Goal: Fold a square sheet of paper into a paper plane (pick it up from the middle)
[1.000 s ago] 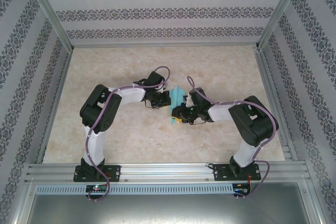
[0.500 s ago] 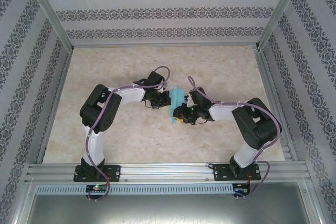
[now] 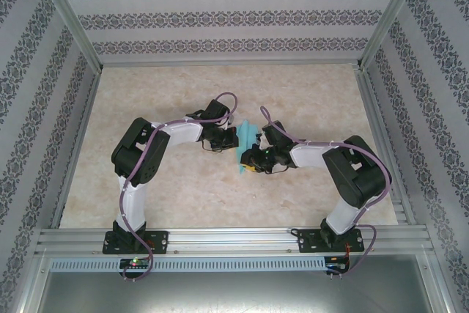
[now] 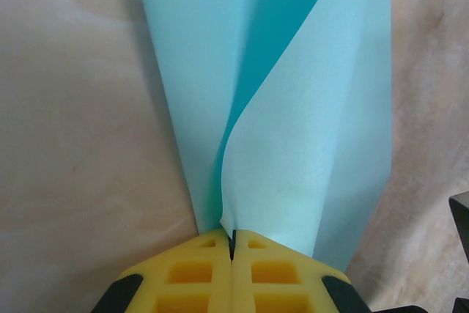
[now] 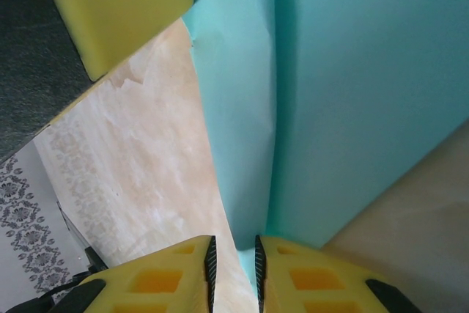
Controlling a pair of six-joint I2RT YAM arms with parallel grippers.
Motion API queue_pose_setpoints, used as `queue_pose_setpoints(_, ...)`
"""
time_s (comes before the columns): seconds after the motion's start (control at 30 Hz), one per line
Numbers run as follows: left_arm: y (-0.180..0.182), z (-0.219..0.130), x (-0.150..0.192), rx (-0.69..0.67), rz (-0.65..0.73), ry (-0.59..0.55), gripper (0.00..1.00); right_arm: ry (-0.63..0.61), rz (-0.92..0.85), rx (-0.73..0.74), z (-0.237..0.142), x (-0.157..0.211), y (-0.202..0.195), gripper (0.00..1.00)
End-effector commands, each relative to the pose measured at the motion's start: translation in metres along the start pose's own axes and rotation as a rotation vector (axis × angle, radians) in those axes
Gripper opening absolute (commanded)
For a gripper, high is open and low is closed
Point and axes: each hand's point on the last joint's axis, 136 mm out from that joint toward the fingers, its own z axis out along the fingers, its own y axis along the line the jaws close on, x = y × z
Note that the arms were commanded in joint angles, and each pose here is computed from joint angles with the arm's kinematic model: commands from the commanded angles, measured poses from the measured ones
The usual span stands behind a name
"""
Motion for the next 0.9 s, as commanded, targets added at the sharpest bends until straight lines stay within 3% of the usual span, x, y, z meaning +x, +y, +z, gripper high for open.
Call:
queue_pose_setpoints(0.0, 0.046, 0.02, 0.023, -0.124, -0.046, 0.073, 0.0, 0.009, -0.009, 0.0, 0.005, -0.001, 0.003, 0.24)
queue_pose_setpoints(0.87, 0.048, 0.024, 0.026, -0.124, -0.047, 0.085, 0.0, 0.01, -0.028, -0.043, 0.013, -0.006, 0.017, 0.23)
